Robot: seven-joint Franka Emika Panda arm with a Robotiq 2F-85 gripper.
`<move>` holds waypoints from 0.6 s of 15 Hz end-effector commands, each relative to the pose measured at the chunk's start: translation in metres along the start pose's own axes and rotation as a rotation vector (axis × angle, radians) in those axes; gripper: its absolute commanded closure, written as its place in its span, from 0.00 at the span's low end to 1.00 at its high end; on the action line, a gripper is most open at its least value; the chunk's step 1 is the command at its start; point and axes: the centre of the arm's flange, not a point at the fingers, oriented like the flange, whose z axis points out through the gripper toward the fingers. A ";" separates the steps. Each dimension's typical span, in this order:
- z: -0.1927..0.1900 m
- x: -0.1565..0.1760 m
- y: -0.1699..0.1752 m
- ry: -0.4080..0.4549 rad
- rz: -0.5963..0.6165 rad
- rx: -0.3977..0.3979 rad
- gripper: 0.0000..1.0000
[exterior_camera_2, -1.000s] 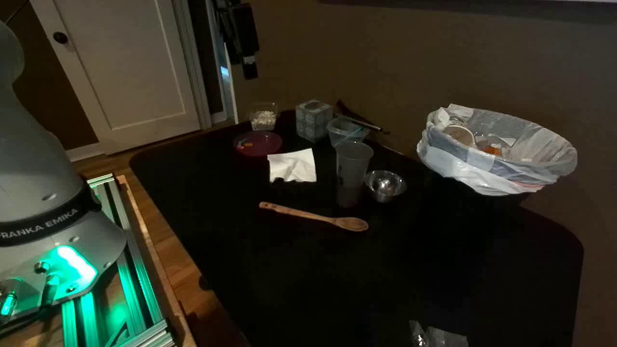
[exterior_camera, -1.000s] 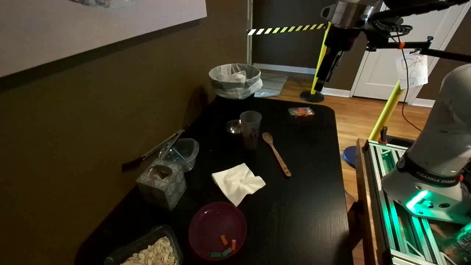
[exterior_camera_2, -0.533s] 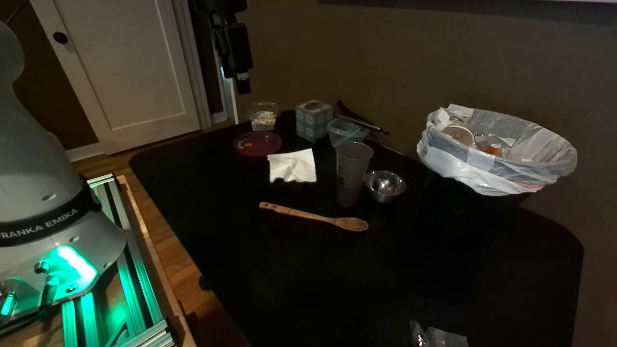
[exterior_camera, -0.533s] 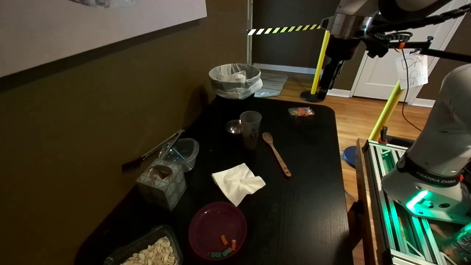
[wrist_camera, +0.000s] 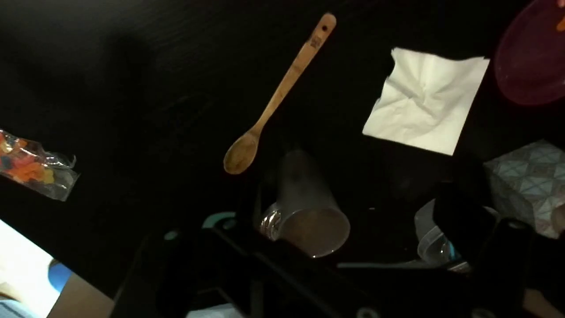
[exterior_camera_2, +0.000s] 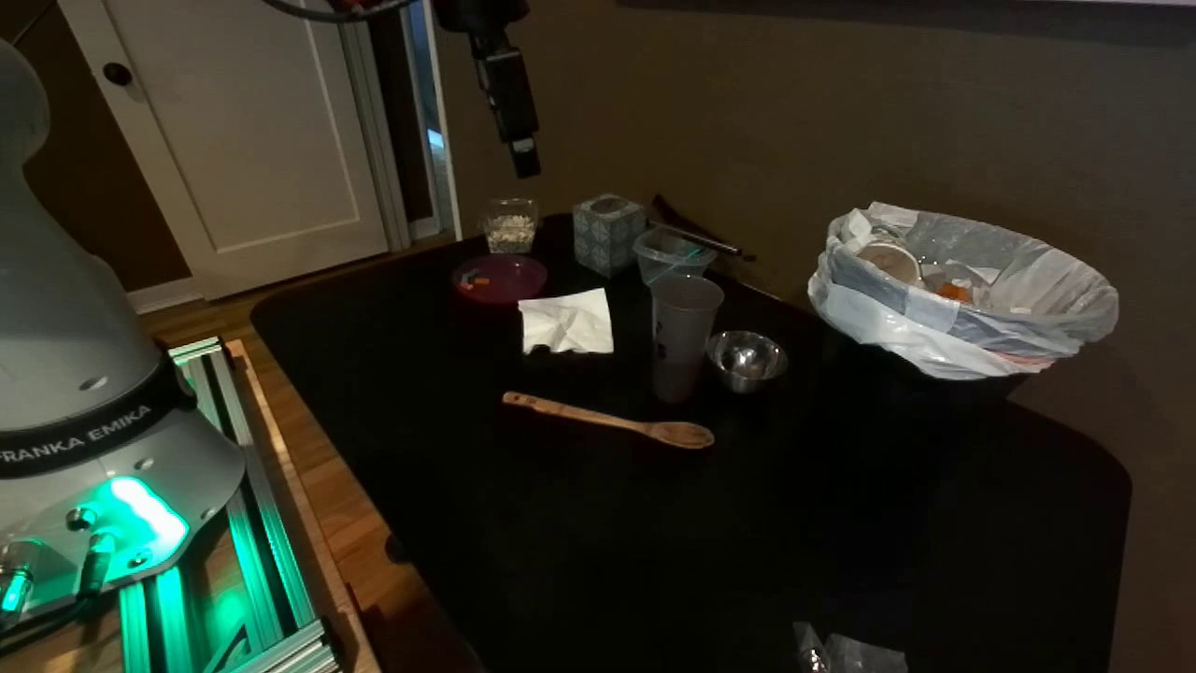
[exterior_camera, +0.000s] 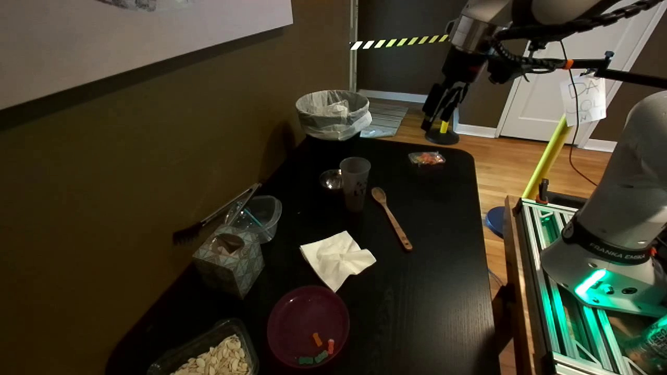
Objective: Put the wooden spoon on the cup
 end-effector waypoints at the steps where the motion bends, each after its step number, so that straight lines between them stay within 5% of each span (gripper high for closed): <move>1: 0.054 0.030 0.000 -0.005 0.133 0.016 0.00; 5: 0.103 0.035 0.002 -0.091 0.245 0.033 0.00; 6: 0.073 0.023 0.005 -0.044 0.186 0.013 0.00; 9: 0.081 0.027 0.005 -0.058 0.187 0.009 0.00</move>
